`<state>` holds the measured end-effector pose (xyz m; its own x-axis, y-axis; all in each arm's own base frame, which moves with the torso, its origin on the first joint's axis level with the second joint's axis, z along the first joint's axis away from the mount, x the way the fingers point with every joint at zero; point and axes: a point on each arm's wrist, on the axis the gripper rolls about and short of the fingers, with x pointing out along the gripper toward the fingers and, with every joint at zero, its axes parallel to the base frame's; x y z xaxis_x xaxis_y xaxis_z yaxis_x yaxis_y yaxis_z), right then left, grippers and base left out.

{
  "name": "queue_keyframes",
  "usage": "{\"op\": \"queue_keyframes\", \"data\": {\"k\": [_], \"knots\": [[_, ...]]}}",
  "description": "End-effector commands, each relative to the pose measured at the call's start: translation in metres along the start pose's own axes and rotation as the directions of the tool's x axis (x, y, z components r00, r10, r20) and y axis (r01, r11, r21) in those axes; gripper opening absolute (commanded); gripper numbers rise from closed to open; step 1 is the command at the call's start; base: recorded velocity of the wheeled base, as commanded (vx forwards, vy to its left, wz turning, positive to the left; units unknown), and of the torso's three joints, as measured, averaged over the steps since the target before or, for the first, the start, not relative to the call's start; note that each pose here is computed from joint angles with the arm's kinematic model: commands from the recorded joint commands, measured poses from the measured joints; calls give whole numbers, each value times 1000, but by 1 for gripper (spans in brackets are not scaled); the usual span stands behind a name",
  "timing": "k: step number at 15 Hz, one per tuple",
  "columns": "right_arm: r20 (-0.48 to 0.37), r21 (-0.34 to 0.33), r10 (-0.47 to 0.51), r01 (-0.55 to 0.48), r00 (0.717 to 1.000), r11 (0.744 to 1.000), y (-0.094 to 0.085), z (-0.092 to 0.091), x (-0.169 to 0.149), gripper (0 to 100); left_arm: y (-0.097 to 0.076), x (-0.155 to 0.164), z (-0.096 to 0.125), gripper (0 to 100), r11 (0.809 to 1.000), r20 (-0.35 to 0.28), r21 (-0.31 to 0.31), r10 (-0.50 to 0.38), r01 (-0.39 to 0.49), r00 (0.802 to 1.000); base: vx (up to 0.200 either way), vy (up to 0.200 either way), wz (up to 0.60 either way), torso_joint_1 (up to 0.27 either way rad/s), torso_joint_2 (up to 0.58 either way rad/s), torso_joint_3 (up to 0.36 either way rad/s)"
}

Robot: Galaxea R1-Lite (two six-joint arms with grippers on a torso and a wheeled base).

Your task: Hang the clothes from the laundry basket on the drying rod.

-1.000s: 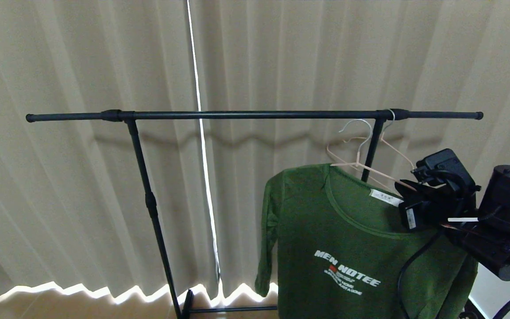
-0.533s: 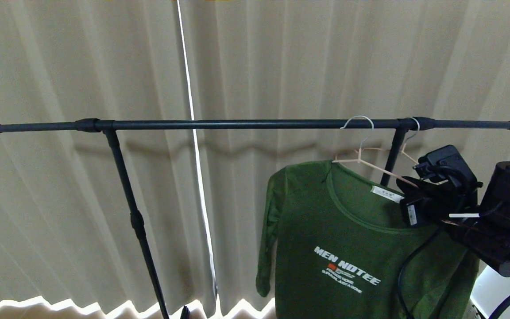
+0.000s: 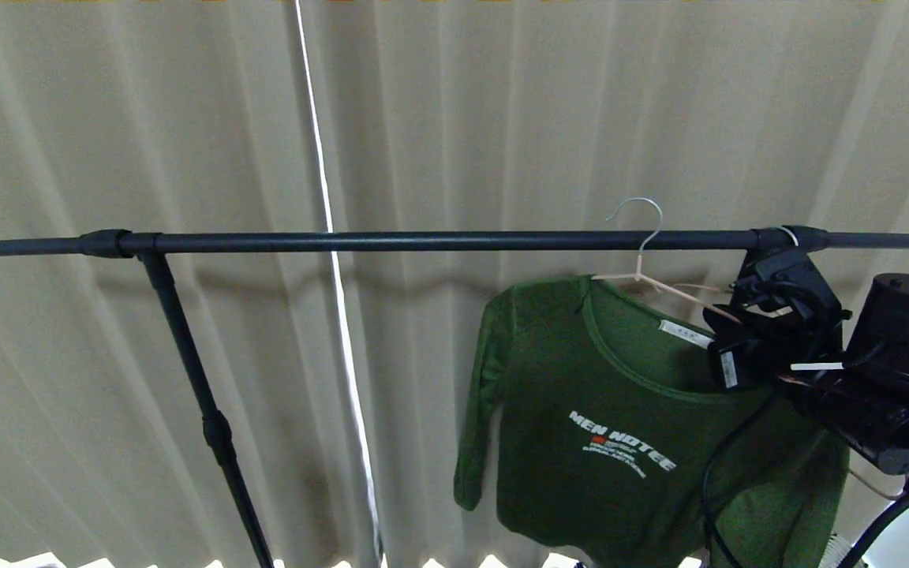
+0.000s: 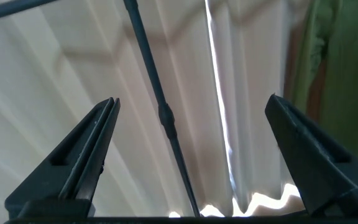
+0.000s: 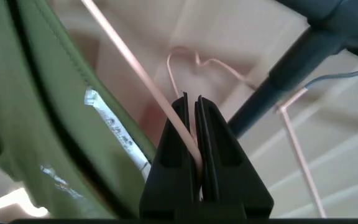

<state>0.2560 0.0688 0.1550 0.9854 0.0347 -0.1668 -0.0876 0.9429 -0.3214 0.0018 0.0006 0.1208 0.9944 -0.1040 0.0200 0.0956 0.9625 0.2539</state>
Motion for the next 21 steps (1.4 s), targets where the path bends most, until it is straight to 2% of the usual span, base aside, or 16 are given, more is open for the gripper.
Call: {"op": "queue_keyframes", "data": {"k": [1, 4, 7, 8, 9, 11, 17, 18, 21], "knots": [[-3, -1, 1, -1, 1000, 1000, 1, 3, 7, 0, 0, 0, 0, 100, 1000, -3, 0, -1, 1, 1000, 0, 0, 0, 0, 0, 0], [-30, -8, 7, -7, 1000, 1000, 6, 0, 22, 0, 0, 0, -1, 100, 1000, -6, 0, -2, 2, 1000, 0, 0, 0, 0, 0, 0], [-81, -25, 33, -35, 996, 999, 18, -14, 32, 0, 0, 1, -1, 100, 1000, -7, 1, -2, 2, 1000, 0, 0, 0, 0, 0, 0], [-81, -25, 33, -35, 996, 999, 18, -14, 32, 0, 0, 1, -1, 100, 1000, -7, 1, -2, 2, 1000, 0, 0, 0, 0, 0, 0], [-79, -31, 63, -66, 995, 997, 28, -14, 32, 0, -1, 1, -2, 100, 1000, -12, 1, -3, 3, 1000, 0, 0, 0, 0, 0, 0], [-76, -36, 85, -88, 993, 995, 35, -13, 32, 0, -1, 0, -3, 100, 1000, -12, 1, -5, 5, 1000, 0, 0, 0, 0, 0, 0], [-85, -41, 97, -100, 992, 994, 38, -16, 29, 0, -1, 0, -5, 100, 1000, -16, 1, -4, 4, 1000, 0, 0, 0, 0, 0, 0], [-85, -39, 100, -104, 991, 994, 38, -16, 29, 100, -1, 0, -5, 100, 1000, -16, 1, -4, 4, 1000, 0, 0, 0, 0, 0, 0], [-47, -23, 161, -162, 986, 987, 43, -18, 25, 100, -1, 0, -5, 100, 1000, -11, 1, -1, 1, 1000, 0, 0, 0, 0, 0, 0]]}}
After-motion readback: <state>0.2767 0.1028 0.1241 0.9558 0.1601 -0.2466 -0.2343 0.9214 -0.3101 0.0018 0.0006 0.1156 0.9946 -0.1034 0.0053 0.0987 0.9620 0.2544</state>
